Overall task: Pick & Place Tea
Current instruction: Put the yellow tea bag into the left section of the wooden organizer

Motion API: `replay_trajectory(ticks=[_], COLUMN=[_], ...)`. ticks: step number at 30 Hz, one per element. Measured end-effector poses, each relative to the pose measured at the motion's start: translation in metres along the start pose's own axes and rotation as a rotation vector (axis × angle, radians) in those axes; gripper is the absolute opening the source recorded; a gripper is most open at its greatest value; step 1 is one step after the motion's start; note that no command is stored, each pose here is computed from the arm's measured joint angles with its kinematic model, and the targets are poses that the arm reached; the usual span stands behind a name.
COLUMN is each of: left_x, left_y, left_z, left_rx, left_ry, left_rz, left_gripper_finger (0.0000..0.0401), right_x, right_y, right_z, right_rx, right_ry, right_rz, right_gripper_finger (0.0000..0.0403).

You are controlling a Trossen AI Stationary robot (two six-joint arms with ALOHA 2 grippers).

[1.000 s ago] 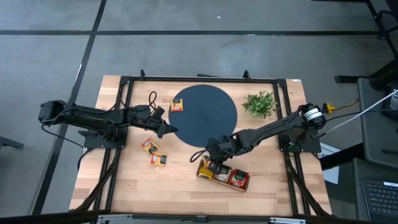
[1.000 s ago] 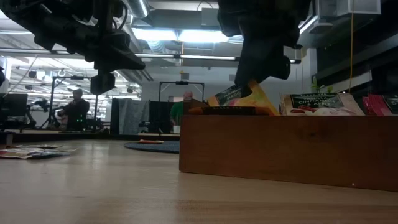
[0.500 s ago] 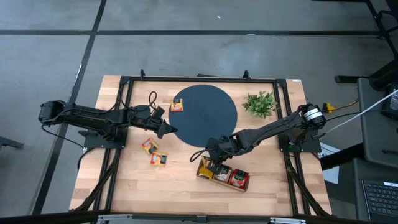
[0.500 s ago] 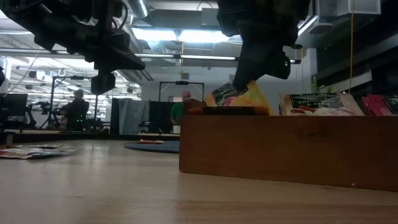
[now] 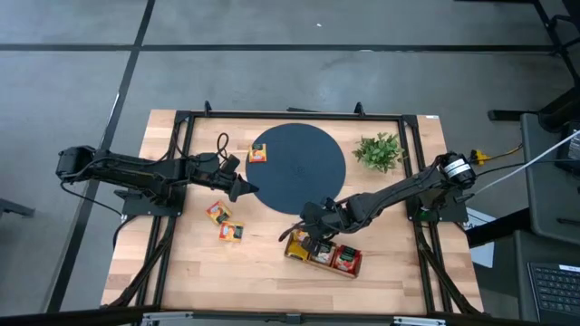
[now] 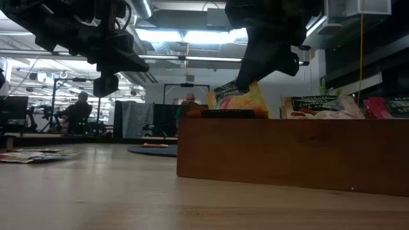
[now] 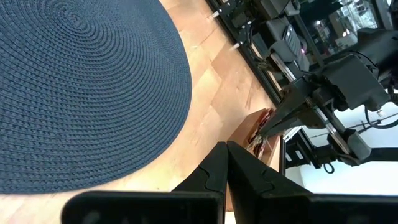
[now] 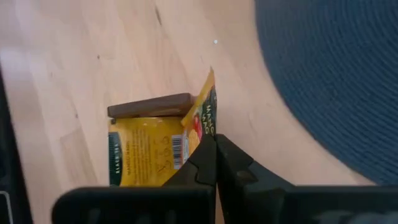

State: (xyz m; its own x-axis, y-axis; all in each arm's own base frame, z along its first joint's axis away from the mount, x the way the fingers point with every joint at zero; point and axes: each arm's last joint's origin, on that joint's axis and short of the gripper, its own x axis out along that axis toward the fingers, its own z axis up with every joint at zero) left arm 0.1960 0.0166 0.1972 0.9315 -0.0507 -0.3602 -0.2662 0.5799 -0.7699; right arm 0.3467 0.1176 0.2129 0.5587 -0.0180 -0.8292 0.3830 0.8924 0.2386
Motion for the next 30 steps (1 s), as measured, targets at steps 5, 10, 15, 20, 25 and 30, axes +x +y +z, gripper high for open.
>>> replay_trajectory(ticks=[5, 10, 15, 20, 25, 30], left_x=[0.0, 0.0, 0.0, 0.0, -0.0001, -0.0001], left_y=[0.0, 0.0, 0.0, 0.0, 0.0, 0.0], left_z=[0.0, 0.0, 0.0, 0.0, 0.0, 0.0], left_rx=[-0.009, -0.017, -0.017, -0.017, -0.017, -0.017], left_ry=[0.0, 0.0, -0.001, -0.001, -0.001, -0.001], left_rz=[0.0, 0.0, 0.0, 0.0, 0.0, 0.0], left_gripper_finger=[0.0004, 0.0004, 0.0004, 0.0004, 0.0004, 0.0004], right_x=[-0.0008, -0.0012, -0.0019, -0.0019, -0.0024, -0.0025], right_y=[0.0012, 0.0022, 0.0042, 0.0053, 0.0086, 0.009], right_z=[-0.0011, -0.002, -0.0016, -0.0023, -0.0029, -0.0033], right_rx=[0.003, 0.007, 0.01, 0.013, 0.023, 0.038], right_ry=[-0.044, -0.058, -0.099, -0.082, -0.079, -0.076], right_rz=[-0.043, -0.056, -0.072, -0.05, -0.017, -0.014], right_gripper_finger=[0.0002, 0.0002, 0.0004, 0.0002, 0.0009, 0.0018])
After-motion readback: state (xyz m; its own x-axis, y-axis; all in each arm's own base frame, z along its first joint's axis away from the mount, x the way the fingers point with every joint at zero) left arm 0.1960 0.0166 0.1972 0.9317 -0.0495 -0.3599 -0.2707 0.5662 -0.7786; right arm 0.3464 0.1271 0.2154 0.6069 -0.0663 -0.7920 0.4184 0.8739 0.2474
